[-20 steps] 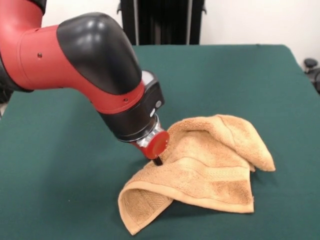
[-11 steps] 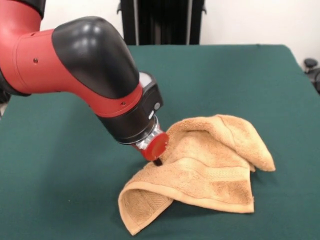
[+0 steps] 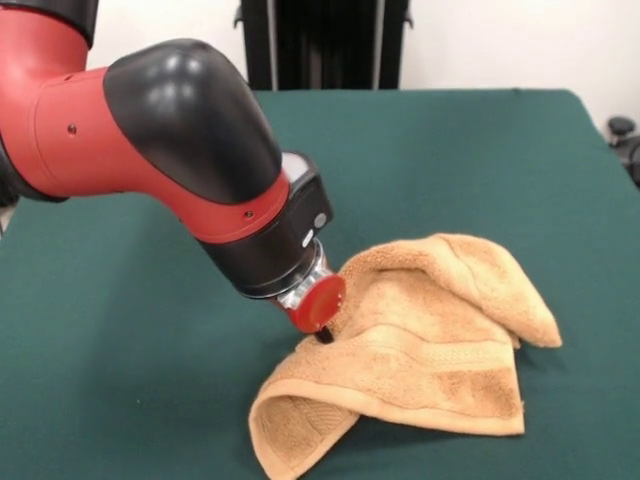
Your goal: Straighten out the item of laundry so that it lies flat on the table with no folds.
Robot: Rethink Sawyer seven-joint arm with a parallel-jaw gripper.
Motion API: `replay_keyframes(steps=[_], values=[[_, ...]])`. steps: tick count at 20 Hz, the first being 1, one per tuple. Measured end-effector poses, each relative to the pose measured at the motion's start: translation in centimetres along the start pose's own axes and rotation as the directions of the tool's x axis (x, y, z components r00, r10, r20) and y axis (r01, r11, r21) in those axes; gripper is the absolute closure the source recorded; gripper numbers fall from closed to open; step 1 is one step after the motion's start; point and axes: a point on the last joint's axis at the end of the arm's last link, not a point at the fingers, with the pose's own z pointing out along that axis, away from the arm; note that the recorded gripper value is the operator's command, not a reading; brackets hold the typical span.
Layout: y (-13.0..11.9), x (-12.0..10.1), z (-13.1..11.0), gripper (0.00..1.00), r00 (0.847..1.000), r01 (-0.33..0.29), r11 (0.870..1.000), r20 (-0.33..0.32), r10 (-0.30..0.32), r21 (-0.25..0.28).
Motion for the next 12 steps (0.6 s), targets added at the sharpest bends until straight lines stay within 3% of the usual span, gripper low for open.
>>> replay_keyframes(steps=[7,12], values=[[1.0,0.3,0.1,1.00,0.999,0.014,1.000,0.030,-0.013,-0.005],[3.0,2.8,0.6,1.00,0.991,0.088,0.993,0.093,-0.095,0.080]])
